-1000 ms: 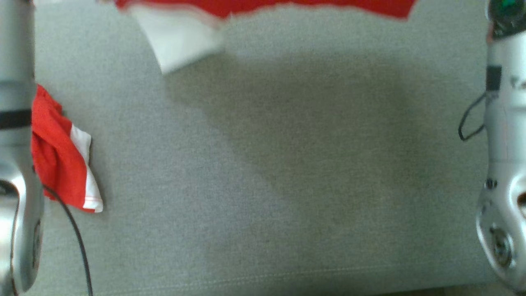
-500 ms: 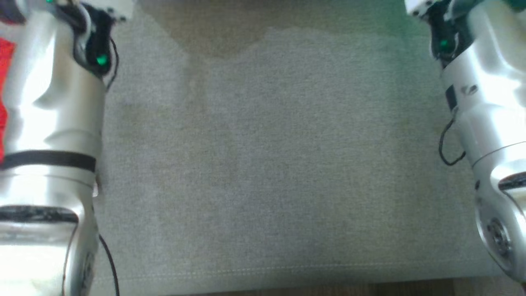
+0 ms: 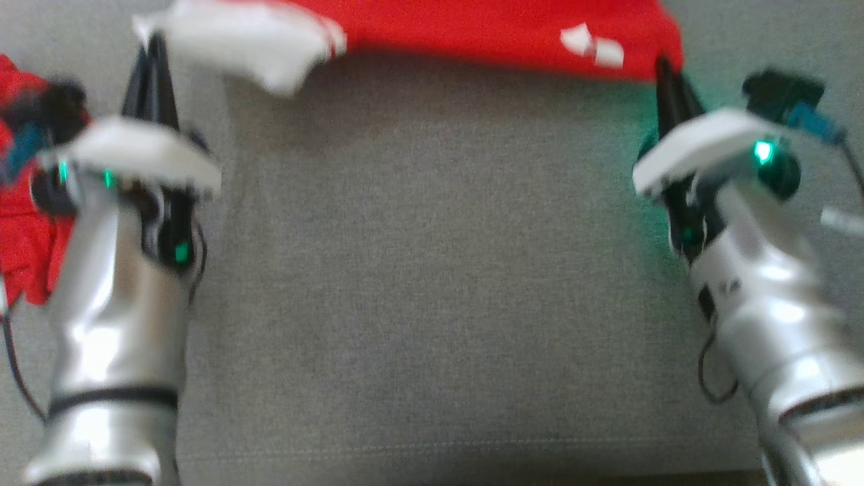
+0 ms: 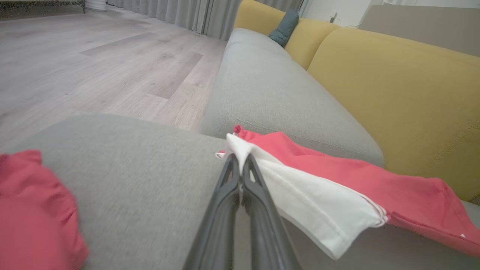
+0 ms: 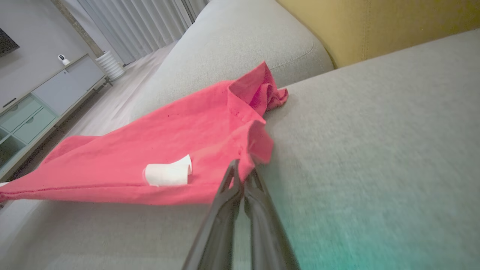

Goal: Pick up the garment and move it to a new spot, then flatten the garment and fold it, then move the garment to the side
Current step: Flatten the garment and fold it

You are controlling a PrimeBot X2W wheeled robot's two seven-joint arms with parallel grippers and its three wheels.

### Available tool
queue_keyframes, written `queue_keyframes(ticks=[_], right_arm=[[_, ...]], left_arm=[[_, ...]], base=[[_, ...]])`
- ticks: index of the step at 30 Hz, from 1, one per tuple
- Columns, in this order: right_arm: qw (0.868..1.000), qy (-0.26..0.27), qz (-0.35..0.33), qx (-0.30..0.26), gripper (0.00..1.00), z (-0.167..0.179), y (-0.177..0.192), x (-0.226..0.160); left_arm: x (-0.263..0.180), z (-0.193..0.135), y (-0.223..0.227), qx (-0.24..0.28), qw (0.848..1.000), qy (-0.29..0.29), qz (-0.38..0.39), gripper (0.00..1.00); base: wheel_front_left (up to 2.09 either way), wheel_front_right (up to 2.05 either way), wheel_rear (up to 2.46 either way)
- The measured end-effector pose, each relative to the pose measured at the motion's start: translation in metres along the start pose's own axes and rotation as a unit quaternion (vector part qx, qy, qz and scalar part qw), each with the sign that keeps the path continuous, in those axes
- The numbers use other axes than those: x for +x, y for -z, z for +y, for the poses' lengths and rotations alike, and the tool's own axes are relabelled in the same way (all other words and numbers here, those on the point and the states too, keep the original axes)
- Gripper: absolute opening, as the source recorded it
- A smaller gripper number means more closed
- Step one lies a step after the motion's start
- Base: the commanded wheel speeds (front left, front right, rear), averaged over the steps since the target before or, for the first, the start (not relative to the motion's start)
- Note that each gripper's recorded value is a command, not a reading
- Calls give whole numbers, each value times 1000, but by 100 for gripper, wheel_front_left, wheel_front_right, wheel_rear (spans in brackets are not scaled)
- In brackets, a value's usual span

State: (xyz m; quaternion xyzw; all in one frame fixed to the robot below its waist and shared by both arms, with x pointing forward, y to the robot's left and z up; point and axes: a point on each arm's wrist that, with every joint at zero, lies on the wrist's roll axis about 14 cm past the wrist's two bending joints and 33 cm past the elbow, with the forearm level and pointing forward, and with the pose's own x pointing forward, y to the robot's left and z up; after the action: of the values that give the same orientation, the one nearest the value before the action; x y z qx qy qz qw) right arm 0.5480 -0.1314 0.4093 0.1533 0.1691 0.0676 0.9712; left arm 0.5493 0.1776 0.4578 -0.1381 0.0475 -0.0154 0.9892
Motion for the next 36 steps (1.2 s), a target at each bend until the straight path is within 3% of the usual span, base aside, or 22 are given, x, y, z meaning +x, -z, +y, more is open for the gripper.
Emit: queue_keyframes(ticks=[5,10,21,30,36], right_arm=[[1000,5,13,21,0,-4,25,-37],[999,21,15,30,0,-23,39,-78],[998,20,24,45,0,-26,58,-147],[995,52,67,55,0,-39,79,-195],[993,62,95,43,0,-36,76,-208]], left_arm=[[-52,14,17,5,1000,-17,11,0],[-101,8,21,18,1000,-6,11,0],[-198,10,30,25,998,-27,41,0],[-236,3,22,16,997,-40,60,0],[-238,4,21,14,996,-45,76,0]], base=[[0,0,0],[0,0,0],[0,0,0],[0,0,0],[0,0,0]])
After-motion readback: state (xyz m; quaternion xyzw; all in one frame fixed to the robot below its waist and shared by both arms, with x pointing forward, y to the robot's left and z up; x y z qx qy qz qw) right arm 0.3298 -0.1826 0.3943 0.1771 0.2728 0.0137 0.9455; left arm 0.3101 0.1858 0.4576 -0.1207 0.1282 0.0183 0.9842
